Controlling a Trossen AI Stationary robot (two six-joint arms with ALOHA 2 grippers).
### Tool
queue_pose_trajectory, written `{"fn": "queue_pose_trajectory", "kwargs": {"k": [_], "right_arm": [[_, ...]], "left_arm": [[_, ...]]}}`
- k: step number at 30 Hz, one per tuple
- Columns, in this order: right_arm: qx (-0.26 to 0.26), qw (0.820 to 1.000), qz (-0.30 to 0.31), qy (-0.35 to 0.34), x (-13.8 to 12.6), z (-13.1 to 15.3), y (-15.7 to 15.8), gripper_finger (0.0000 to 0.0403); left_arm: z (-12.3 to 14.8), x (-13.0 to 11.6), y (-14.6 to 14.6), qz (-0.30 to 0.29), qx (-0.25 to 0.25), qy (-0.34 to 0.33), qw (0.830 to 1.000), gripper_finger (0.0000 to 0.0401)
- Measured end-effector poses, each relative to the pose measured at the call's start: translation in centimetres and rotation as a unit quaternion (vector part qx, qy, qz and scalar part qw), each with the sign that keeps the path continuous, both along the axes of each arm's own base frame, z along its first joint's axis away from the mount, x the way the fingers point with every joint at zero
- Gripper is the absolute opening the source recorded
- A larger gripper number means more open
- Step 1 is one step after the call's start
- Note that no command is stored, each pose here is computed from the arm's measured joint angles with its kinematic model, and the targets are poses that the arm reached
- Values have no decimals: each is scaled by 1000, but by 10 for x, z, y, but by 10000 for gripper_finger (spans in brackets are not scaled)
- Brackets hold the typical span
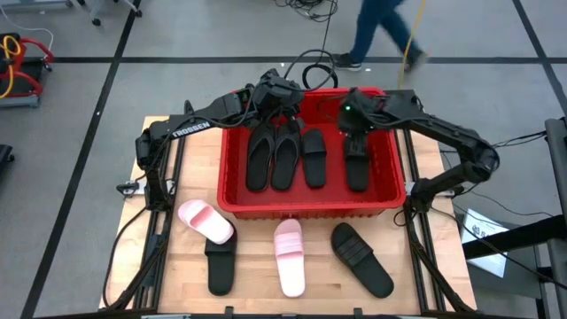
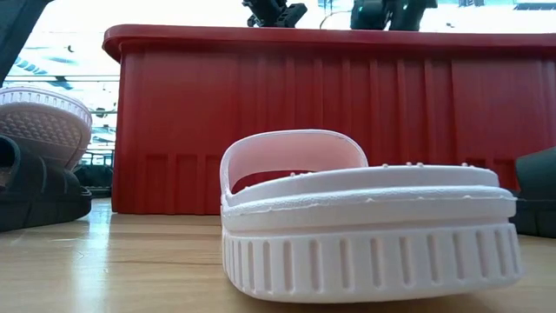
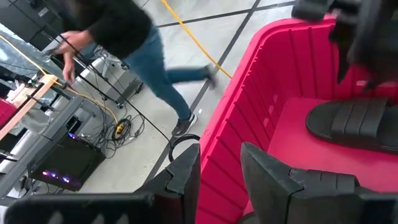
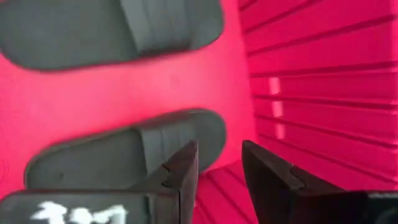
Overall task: Pick and place slides into bin
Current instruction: Put the black slide into the red bin
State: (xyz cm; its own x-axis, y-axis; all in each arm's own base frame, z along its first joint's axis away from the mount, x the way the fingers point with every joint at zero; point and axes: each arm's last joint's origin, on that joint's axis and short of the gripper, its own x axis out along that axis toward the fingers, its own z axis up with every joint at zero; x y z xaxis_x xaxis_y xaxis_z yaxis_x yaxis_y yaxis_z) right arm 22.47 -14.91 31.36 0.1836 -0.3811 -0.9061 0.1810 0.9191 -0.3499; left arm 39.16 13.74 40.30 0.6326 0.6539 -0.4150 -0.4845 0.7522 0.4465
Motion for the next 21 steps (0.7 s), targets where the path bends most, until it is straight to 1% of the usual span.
{"fn": "queue_pose_trajectory", "kwargs": {"k": [3,7,13,17,19,21], "right_arm": [[37,999,12,22,7,-13,-3,114],[98,993,62,37,12,-25,-2,114],[140,979,133,63,9,-44,3,114],[144,978,134,74,6,-64,4,114],[136,979,137,69,6,-76,4,114],[116,981,135,79,5,-86,3,114]], "left_arm": [[0,0,0,0,0,0,1000,122],[0,0,1,1,0,0,1000,122],[0,-2,5,10,1,1,1000,122],[0,-3,8,14,2,1,1000,122],[0,-4,10,17,2,1,1000,122],[0,-4,11,18,2,1,1000,122]]}}
